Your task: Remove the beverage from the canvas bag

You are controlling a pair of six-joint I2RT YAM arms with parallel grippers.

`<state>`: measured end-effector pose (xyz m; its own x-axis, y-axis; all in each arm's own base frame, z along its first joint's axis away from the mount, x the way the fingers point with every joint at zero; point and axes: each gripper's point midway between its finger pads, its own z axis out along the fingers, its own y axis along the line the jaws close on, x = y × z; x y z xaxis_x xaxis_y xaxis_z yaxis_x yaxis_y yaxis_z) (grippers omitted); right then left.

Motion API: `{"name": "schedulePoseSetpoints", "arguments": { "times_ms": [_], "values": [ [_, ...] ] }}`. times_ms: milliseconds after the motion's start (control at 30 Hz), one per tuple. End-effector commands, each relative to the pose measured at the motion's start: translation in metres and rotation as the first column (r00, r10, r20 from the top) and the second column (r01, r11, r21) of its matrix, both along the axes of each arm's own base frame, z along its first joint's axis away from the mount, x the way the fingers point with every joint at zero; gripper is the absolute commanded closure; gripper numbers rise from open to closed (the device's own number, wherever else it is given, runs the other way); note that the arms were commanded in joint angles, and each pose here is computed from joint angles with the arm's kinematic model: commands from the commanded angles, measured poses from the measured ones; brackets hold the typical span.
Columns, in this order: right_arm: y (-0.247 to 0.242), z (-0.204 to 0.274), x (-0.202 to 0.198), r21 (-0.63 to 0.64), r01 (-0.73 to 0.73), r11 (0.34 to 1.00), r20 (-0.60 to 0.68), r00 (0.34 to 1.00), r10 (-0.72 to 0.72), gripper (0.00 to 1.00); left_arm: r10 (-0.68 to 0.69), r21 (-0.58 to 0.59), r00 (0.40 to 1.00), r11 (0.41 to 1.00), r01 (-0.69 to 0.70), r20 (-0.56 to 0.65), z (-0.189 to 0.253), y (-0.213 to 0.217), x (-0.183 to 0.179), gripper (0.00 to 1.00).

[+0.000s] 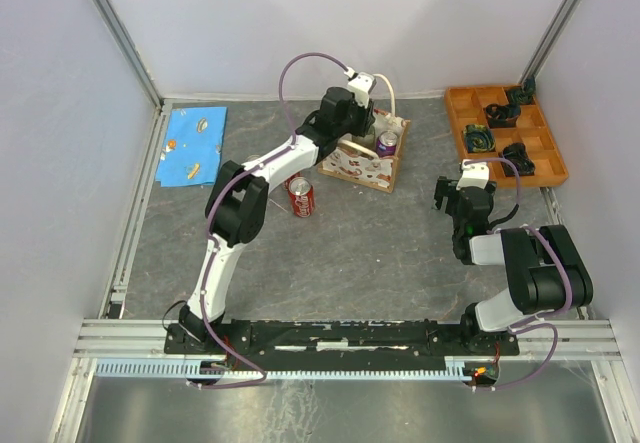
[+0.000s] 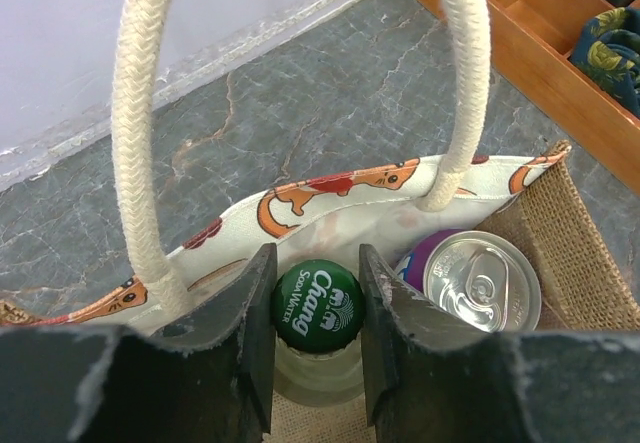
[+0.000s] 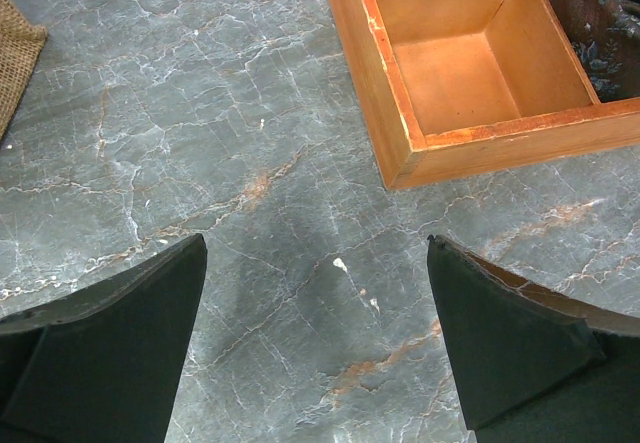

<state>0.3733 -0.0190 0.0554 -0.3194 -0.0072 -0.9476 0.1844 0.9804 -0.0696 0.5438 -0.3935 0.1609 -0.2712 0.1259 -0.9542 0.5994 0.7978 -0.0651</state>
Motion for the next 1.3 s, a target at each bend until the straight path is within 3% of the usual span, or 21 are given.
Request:
{"name": "schedulePoseSetpoints", "arguments": {
  "times_ms": [0,67,567,1033,1267],
  "values": [
    [0.002,0.016,0.012,-0.008,-0.011,1.0,0.049,0.999,0.011,0.01,0.018,-0.047,1.0,0.999,-0.017,0.017,0.009,0.0,0.007,0.93],
    [0.001,0.016,0.012,-0.008,-0.01,1.0,0.049,0.999,0.011,0.01,0.022,-0.052,0.999,0.998,-0.02,0.029,0.016,0.0,0.008,0.97],
    [0.001,0.016,0.012,-0.008,-0.01,1.0,0.049,0.999,0.011,0.01,0.018,-0.074,0.984,0.997,-0.005,0.179,0.128,0.016,-0.007,0.97],
    [0.001,0.016,0.012,-0.008,-0.01,1.0,0.049,0.999,0.01,0.01,0.078,-0.193,0.911,0.981,0.002,0.405,0.267,0.07,-0.076,0.97],
    [0.002,0.016,0.012,-0.007,-0.011,1.0,0.049,0.999,0.011,0.01,0.189,-0.211,0.859,0.973,-0.097,0.477,0.31,0.126,-0.119,0.97]
  ]
}}
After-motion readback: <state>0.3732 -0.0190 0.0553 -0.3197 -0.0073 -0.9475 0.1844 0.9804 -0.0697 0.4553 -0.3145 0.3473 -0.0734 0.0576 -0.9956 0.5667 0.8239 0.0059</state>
